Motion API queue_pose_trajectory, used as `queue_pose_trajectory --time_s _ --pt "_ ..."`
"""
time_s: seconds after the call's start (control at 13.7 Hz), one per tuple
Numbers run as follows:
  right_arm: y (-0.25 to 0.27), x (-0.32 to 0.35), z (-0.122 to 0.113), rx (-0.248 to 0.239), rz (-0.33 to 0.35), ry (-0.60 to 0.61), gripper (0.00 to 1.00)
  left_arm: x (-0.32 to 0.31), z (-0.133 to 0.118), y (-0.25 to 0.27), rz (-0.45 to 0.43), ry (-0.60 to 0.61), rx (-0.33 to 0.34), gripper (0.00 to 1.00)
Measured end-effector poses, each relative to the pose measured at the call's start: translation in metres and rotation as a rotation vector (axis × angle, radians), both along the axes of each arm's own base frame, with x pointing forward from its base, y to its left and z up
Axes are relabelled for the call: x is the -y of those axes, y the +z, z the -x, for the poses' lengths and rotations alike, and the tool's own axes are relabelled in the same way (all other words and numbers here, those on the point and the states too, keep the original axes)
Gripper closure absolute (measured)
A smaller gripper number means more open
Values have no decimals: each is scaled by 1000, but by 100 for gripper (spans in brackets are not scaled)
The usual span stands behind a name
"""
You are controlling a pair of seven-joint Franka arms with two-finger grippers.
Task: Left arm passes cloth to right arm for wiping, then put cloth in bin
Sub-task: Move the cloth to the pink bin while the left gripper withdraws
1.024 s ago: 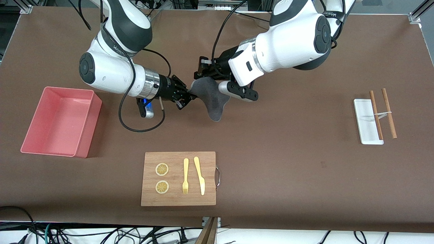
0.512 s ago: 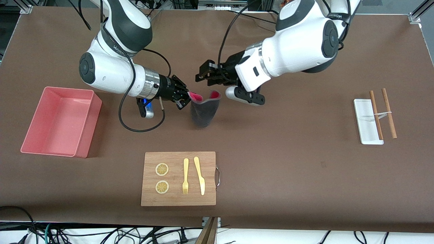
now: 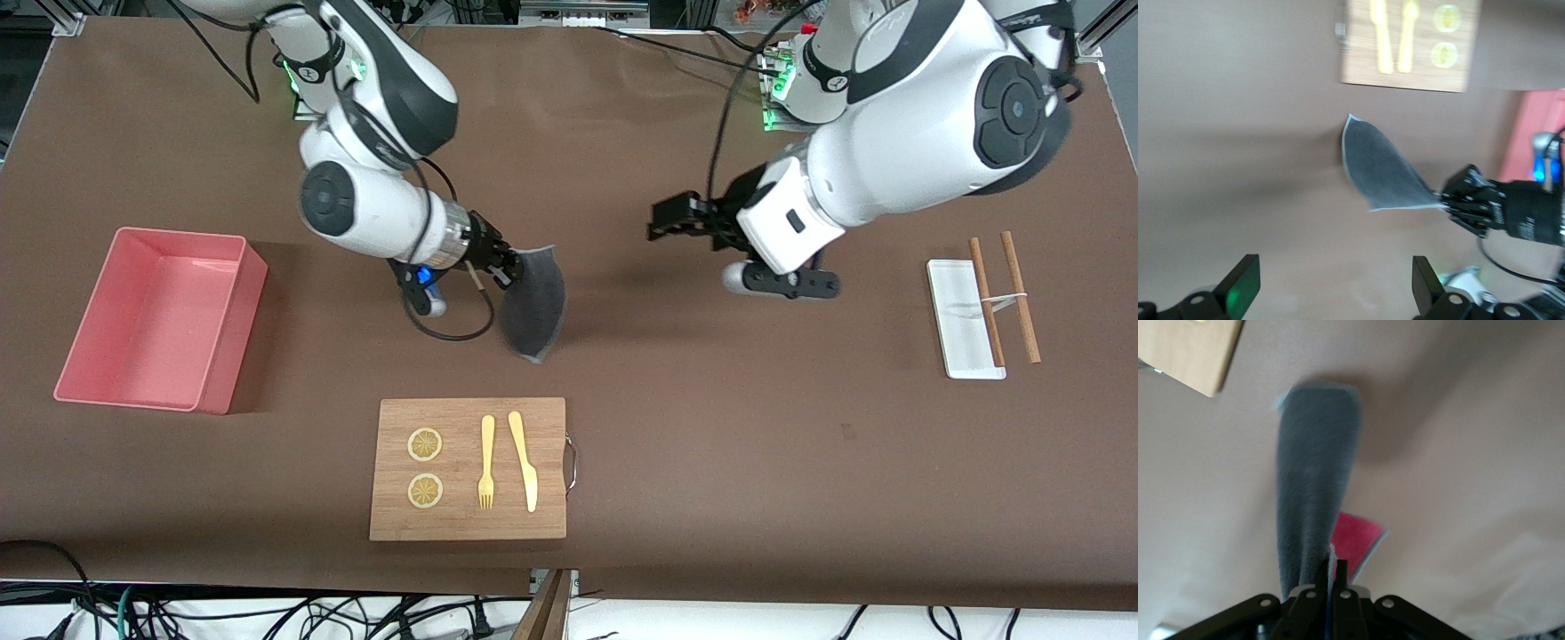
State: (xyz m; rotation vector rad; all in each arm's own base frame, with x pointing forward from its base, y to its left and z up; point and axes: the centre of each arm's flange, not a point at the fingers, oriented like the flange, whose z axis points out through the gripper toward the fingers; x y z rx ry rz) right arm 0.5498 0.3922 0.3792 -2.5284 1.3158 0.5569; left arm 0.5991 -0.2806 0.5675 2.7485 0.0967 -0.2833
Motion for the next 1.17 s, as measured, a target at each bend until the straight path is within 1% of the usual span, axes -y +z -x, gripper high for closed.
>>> queue_pose_trajectory --time_s 0.07,0.22,0.44,0.59,0.66,0.8,0.95,1.02,1.17 --pt "-15 -8 3 -5 10 18 98 -20 -2 -3 -73 -9 -5 0" --pt "-35 -14 6 -21 21 32 98 -63 -7 -5 -183 -66 9 0" --pt "-43 -13 7 -27 36 58 98 -131 -10 3 -317 -224 29 0" --pt "-48 -11 13 -48 54 132 98 -161 -10 10 -383 -299 44 0" --pt "-50 -8 16 -61 68 177 98 -172 -11 12 -402 -317 53 0" --pt "-56 2 18 -80 95 263 98 -195 -15 18 -422 -295 74 0" --pt "-63 20 13 -99 106 330 98 -224 -14 29 -450 -243 143 0" --pt "-67 34 8 -109 108 361 98 -236 -10 34 -463 -223 179 0" --pt "-76 66 -4 -126 109 416 98 -242 10 37 -458 -241 210 0"
